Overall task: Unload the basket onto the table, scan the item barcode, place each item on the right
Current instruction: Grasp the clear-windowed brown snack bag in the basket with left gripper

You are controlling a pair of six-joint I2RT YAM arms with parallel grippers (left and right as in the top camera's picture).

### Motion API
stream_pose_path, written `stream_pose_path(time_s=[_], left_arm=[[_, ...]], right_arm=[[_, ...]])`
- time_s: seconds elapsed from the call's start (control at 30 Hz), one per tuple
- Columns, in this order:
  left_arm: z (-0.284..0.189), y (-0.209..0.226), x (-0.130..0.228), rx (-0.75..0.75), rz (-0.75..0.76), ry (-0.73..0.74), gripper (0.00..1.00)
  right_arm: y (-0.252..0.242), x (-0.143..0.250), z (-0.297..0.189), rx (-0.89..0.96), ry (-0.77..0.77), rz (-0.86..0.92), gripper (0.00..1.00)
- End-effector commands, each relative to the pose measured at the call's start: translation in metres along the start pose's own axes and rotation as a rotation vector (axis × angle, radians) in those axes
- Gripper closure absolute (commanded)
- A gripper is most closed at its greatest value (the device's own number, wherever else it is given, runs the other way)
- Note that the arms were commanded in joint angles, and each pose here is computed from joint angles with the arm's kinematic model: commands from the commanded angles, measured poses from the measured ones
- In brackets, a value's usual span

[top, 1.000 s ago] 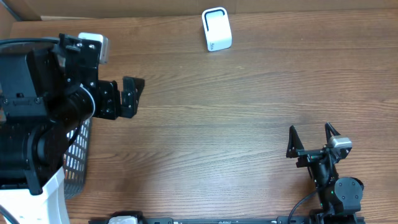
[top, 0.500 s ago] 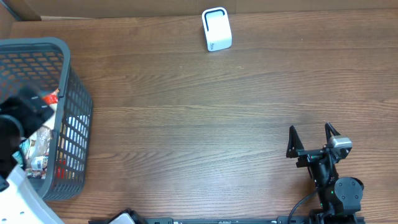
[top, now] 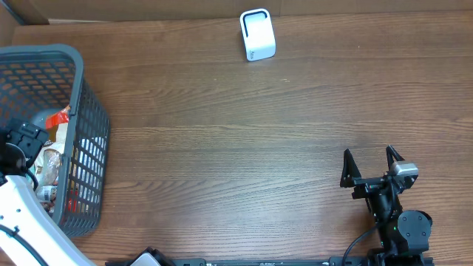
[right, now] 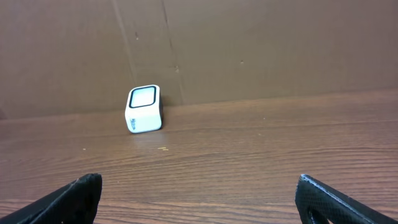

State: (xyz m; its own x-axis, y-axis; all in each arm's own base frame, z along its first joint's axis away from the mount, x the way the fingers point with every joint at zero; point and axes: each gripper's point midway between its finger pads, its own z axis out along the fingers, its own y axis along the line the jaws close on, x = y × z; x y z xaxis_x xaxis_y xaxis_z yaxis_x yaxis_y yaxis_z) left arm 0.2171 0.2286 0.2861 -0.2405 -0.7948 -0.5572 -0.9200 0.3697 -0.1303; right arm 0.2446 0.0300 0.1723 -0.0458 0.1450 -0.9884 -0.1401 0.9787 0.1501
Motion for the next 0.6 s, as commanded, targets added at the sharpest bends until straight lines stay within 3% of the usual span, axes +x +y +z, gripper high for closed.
stream_pose_path(time_s=[0.0, 0.2, 0.57], left_arm=[[0.017, 0.005, 0.001, -0.029, -0.038, -0.014, 0.0], [0.06, 0.0, 0.001, -0.038, 0.171, -0.018, 0.02], [0.136, 0.011, 0.028, -0.152, 0.429, 0.172, 0.0]], right_arm=[[-0.001, 0.001, 0.0, 0.007, -0.007, 0.007, 0.0], [-0.001, 0.001, 0.0, 0.007, -0.007, 0.007, 0.0], [-0.001, 0.001, 0.0, 0.007, -0.007, 0.007, 0.0]])
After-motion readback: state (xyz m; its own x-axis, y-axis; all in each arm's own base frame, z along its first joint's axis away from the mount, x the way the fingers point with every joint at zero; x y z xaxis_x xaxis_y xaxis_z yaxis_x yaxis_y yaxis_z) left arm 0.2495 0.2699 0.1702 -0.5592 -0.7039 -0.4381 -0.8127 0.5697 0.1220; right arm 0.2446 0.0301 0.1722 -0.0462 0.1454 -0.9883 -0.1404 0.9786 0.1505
